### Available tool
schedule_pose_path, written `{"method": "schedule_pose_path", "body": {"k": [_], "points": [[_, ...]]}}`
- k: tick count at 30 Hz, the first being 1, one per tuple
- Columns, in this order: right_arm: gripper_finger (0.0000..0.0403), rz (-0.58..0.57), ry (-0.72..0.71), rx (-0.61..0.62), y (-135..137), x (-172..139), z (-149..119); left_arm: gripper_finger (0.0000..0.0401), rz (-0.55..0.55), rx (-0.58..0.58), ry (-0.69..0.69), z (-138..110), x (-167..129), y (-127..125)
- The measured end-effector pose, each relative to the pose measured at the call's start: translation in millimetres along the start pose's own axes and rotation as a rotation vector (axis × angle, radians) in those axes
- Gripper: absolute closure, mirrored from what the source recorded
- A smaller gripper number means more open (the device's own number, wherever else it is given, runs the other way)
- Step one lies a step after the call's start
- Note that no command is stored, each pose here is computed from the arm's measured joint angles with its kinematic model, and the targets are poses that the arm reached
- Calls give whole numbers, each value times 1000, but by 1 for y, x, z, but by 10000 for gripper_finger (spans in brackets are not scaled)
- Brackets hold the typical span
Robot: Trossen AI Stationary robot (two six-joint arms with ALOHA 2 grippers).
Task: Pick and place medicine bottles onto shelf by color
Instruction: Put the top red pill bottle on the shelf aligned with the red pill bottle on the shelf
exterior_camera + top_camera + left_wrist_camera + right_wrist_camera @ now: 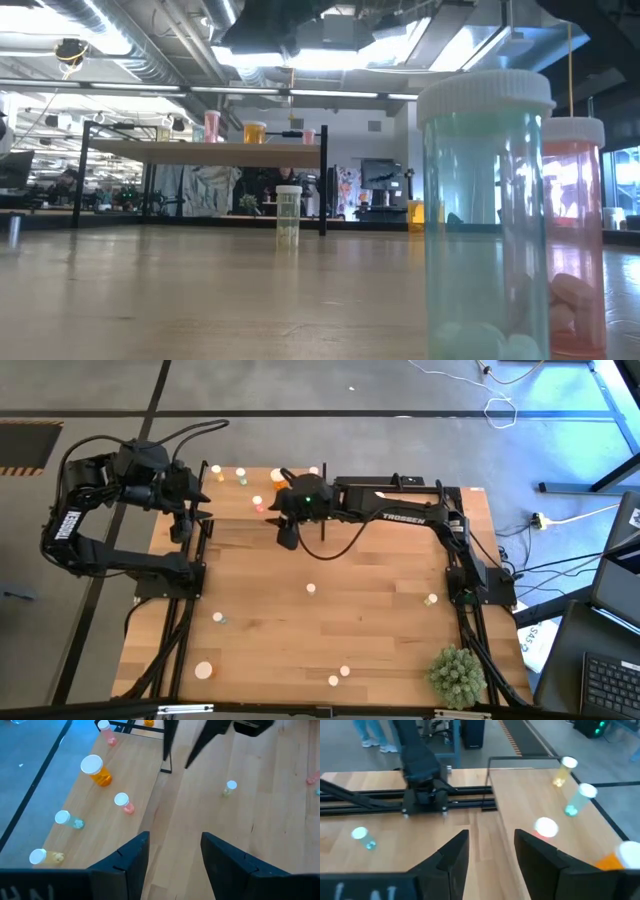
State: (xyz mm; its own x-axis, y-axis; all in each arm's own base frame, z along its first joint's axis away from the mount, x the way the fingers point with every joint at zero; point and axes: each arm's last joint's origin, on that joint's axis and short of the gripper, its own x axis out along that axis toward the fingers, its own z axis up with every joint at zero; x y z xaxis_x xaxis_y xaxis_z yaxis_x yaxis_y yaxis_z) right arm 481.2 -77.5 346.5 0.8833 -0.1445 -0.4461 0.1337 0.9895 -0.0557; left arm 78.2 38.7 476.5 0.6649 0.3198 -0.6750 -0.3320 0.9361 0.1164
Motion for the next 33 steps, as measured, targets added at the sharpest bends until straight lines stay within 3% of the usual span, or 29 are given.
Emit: {"method": "schedule_pose_path", "body": {"k": [7, 11, 19, 29, 33], "points": [[208, -54, 19, 85, -9, 0, -2, 228, 0, -1, 1, 0, 1, 0], [195, -56, 17, 57, -16, 0, -2, 228, 0, -1, 1, 0, 1, 0], [193, -17, 15, 83, -25, 28, -19, 228, 5, -2, 1, 1, 1, 0], [193, -92, -32, 220, -35, 56, -34, 228, 7, -1, 0, 1, 1, 0], [193, -106, -14, 223, -41, 65, -42, 228, 7, -1, 0, 1, 1, 0]]}}
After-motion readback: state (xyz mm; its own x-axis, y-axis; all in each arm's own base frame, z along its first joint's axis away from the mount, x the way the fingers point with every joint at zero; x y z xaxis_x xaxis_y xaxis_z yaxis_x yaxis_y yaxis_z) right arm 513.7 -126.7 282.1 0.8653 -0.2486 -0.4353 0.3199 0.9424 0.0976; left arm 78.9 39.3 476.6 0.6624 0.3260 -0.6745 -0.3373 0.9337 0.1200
